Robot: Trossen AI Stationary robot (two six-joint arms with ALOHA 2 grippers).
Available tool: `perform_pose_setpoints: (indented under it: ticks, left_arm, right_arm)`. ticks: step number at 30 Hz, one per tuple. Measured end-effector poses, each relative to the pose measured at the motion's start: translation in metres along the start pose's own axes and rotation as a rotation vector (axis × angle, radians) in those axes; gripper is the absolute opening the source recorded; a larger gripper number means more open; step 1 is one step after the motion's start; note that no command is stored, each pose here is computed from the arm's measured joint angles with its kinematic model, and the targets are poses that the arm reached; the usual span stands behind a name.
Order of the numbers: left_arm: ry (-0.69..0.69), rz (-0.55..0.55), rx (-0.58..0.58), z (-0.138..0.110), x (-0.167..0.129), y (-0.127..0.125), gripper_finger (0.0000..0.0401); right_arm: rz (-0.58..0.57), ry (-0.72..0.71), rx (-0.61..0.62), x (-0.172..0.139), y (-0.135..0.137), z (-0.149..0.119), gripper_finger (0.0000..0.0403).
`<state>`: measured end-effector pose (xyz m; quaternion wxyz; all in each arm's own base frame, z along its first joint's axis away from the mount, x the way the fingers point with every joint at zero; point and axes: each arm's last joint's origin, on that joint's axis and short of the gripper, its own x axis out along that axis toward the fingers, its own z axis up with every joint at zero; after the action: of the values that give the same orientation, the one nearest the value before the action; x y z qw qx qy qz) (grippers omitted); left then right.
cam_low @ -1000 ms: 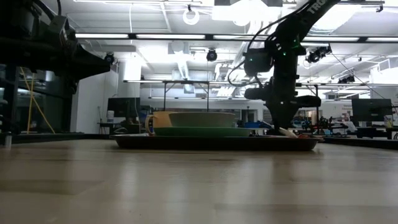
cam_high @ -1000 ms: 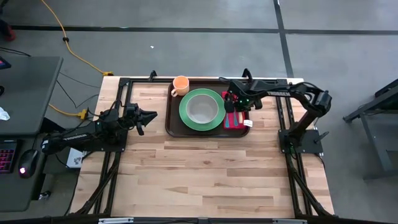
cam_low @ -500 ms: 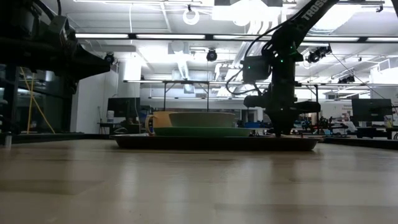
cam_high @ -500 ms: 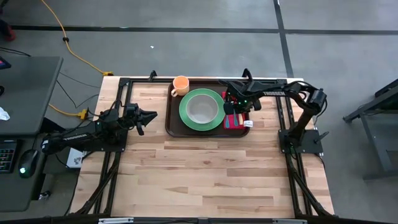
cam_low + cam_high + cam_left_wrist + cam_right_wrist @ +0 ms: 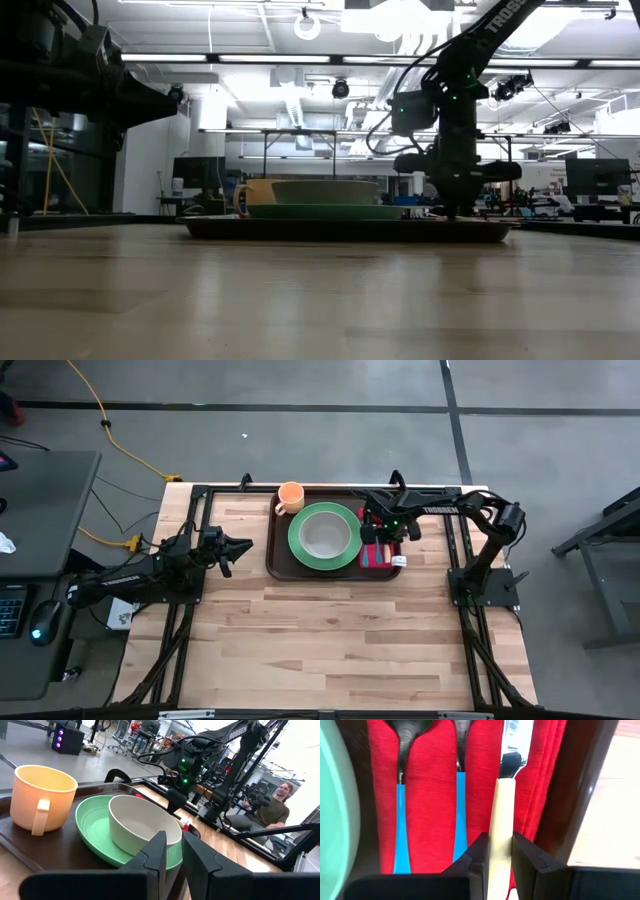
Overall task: Set up tray
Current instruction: Put the yellow table knife on the red table napkin to the right of the blue fork, then return to Home Position
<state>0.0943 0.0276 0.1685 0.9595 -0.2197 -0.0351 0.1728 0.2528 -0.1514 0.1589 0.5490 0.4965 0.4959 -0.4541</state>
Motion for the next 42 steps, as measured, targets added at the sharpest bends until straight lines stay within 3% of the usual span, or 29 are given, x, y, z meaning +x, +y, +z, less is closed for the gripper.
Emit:
perform_pose_setpoints:
  ticks: [14, 24, 32, 42]
  left_arm:
    - [0.000, 0.000, 0.007, 0.000, 0.000, 0.000, 0.0092]
    - [0.001, -0.001, 0.007, 0.000, 0.000, 0.000, 0.0092]
    - [0.001, -0.002, 0.007, 0.000, 0.000, 0.000, 0.0092]
    - [0.001, -0.004, 0.007, 0.000, 0.000, 0.000, 0.0092]
  right_arm:
    - [0.005, -0.010, 0.007, 0.000, 0.001, 0.001, 0.0045]
    - [0.006, -0.019, 0.007, 0.000, 0.001, 0.001, 0.0077]
    - [0.010, -0.015, 0.008, 0.000, 0.001, 0.001, 0.0079]
    - [0.103, -0.061, -0.006, -0.030, -0.002, -0.004, 0.0075]
